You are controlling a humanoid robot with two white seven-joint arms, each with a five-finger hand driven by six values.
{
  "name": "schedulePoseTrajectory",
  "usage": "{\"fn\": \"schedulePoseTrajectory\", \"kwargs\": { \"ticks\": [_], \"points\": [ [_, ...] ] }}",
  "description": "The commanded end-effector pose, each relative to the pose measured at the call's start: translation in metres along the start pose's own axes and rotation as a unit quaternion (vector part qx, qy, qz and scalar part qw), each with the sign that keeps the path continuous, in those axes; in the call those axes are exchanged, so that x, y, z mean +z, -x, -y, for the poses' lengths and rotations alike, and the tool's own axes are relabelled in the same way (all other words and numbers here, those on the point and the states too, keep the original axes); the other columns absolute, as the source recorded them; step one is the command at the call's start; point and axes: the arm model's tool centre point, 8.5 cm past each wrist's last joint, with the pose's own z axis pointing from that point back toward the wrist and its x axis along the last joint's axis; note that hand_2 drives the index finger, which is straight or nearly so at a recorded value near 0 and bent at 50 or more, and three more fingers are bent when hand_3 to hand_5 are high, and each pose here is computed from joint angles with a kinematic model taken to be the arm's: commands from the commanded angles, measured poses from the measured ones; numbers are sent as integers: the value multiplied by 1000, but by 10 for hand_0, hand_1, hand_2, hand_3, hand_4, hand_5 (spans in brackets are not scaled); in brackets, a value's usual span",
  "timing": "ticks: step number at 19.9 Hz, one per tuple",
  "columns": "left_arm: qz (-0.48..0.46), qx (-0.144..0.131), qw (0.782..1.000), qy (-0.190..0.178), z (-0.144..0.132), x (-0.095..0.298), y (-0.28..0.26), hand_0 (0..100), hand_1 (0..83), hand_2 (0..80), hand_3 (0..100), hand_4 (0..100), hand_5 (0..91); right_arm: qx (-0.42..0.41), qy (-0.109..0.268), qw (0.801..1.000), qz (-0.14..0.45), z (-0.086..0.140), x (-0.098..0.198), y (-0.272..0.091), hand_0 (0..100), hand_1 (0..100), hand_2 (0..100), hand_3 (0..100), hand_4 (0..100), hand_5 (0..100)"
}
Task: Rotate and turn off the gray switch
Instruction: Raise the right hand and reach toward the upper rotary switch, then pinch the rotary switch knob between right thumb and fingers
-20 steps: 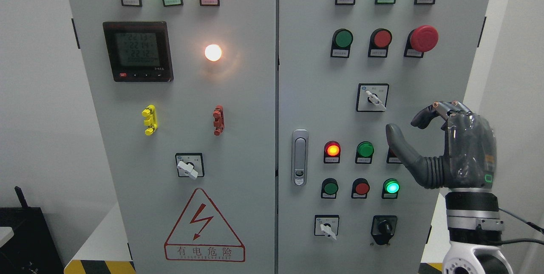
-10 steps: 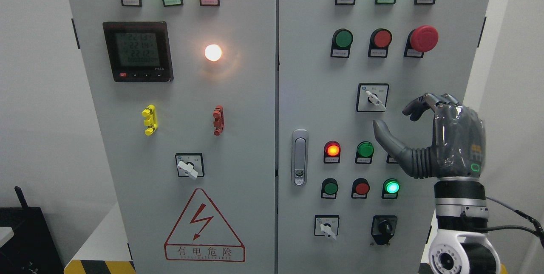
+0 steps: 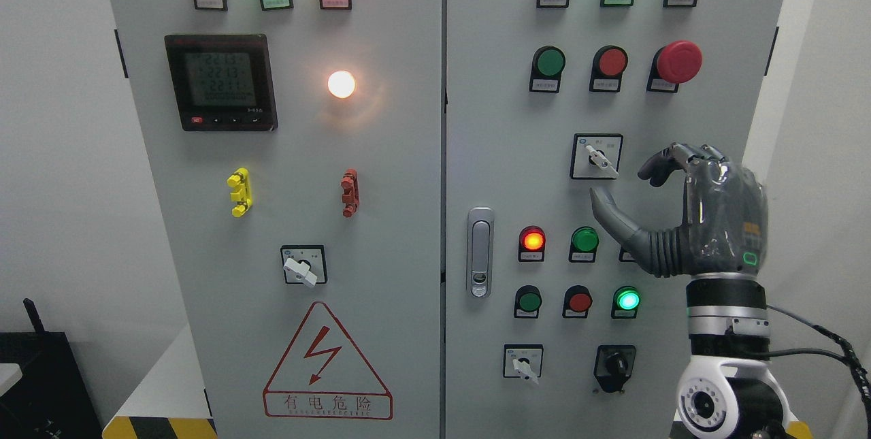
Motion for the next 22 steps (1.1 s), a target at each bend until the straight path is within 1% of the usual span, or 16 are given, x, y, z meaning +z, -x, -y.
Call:
{"fn": "schedulePoseTrajectory", "kwargs": {
  "ticks": [1,11,13,22],
  "points": [
    [-14,11,1000,-1,0,1,9,120,389,0,0,0,0,-14,-8,1000,-6,-11,-1,-6,49,403,610,709,627,711],
    [-14,10,1000,-1,0,1,9,120,389,0,0,0,0,-17,-8,1000,-6,-11,-4,-10,66,386,625,685,638,726],
    [-13,11,1000,-1,0,1,8,120,389,0,0,0,0,-18,-8,1000,-2,-11,-5,-13,72,360,625,682,636,726],
    [-14,11,1000,-1,0,1,9,120,389,0,0,0,0,-25,-14,1000,2,-17,-5,-20,98,305,640,681,636,723]
  ]
}}
